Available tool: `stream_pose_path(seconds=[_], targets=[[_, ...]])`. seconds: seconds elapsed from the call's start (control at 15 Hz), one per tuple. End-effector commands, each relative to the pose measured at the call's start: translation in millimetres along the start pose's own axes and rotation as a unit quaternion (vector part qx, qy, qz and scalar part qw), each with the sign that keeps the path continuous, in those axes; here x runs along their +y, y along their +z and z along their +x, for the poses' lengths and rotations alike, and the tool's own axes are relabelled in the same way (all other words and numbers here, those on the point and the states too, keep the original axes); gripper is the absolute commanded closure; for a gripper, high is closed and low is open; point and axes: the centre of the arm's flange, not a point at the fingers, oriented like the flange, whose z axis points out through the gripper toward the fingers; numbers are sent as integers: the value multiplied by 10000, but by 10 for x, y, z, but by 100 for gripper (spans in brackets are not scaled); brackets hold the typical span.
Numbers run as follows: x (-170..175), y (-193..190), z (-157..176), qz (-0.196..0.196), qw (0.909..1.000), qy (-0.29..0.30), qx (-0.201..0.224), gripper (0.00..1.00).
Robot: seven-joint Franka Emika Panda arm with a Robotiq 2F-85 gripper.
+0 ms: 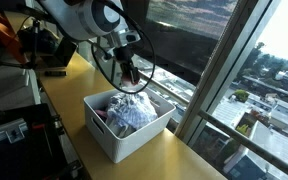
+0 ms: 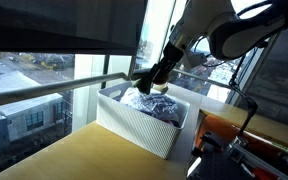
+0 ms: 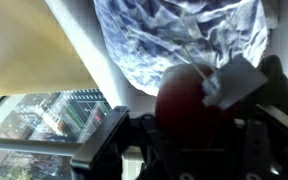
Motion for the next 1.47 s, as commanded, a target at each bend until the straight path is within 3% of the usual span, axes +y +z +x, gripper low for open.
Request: stream_pose_path(seconds=[0.0,0.2,0.27,0.33,0.4,0.47,0.67,0.73,0.87,0.93,1.4], targets=[[-178,573,-312,-180,9992,-65,-357,100],[-500,1152,-792,-280,9959,-214,-835,100],[-609,1263,-947,-513,9939,-292,-931,100],[-726,1143,-1107,-594,9938,-462,-814,100],[-840,1025,-1225,-573,9937,-587,-763,75],[-938,921,-1281,-573,9940,-647,-672,74],[-1057,456,-1211,-225,9960,-700,-499,53],[-1074,868,-1214,-344,9948,-696,-665,71],[-1131,636,-1182,-229,9958,-722,-511,56],[-1114,575,-1180,-215,9961,-711,-478,52],[-1090,552,-1212,-217,9960,-709,-489,52]])
